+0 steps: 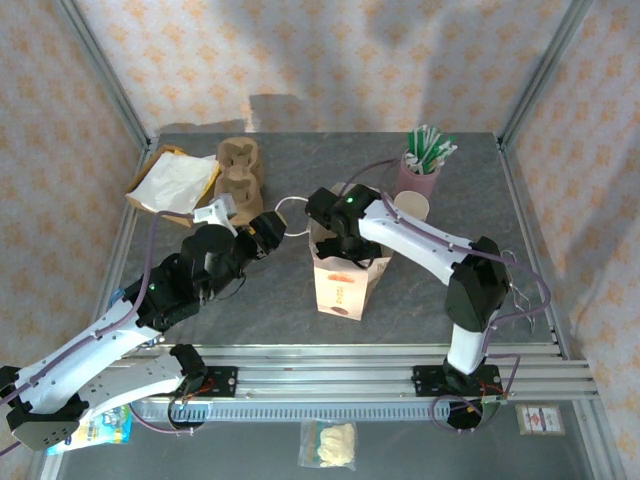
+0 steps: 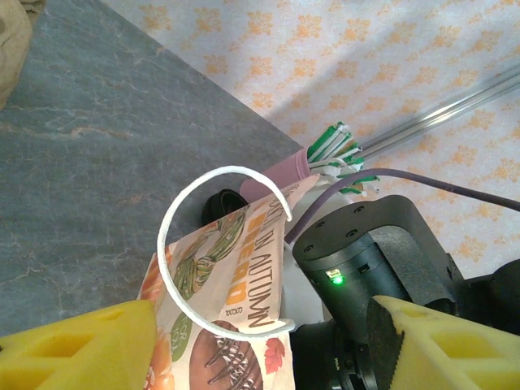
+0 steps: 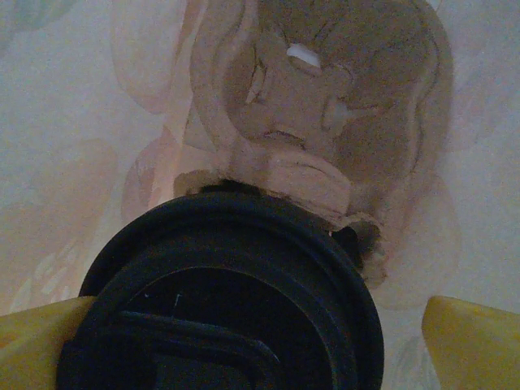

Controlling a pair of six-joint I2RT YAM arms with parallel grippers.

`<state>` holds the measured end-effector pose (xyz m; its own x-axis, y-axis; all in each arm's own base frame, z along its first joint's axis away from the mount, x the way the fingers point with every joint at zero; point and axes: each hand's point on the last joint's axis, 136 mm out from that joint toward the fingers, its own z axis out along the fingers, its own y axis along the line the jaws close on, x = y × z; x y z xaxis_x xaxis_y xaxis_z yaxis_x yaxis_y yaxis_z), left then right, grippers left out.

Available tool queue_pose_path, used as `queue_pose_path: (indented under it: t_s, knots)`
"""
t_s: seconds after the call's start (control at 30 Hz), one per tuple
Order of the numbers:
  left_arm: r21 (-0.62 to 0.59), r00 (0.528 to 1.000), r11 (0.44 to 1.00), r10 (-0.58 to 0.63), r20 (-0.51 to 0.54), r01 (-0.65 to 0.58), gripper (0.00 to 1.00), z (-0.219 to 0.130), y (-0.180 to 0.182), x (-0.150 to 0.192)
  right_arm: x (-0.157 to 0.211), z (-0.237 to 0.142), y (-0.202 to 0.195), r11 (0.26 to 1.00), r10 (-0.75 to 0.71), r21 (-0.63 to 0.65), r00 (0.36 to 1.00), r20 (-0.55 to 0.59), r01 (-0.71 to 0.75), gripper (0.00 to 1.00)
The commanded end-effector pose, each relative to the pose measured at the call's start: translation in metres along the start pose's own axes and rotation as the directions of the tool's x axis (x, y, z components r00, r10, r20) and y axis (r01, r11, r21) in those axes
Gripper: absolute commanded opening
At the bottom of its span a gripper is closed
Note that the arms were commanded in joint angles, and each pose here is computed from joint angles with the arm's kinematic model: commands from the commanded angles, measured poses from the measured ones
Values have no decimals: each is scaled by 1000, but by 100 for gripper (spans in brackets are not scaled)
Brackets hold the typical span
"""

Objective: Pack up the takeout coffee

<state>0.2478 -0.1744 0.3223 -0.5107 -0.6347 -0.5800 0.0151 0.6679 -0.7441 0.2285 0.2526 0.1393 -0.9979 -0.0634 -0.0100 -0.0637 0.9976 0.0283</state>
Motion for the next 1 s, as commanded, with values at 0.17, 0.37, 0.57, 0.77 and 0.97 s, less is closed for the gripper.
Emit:
queue_pose_path:
  t_s: [0.17, 0.37, 0.57, 0.77, 0.97]
  knots:
    - [-21, 999, 1000, 6, 43, -5, 70, -8, -3, -16, -4, -32, -4, 1000, 2, -18, 996, 91, 0, 100]
    - [-22, 999, 1000, 8, 35, -7, 70, -6, -3, -14, -7, -45, 0, 999, 12, -53, 993, 119, -6, 100]
    - [-19, 999, 1000, 10, 36, -9, 70, -5, -5, -15, -12, -58, 7, 996, 18, -89, 989, 148, -5, 100]
    - [-15, 999, 1000, 13, 36, -12, 70, -4, -7, -15, -11, -53, 9, 997, 13, -79, 991, 137, -2, 100]
    - [-2, 1000, 1000, 13, 20, -13, 70, -3, -10, -12, -10, -40, 8, 999, 0, -46, 994, 112, 5, 100]
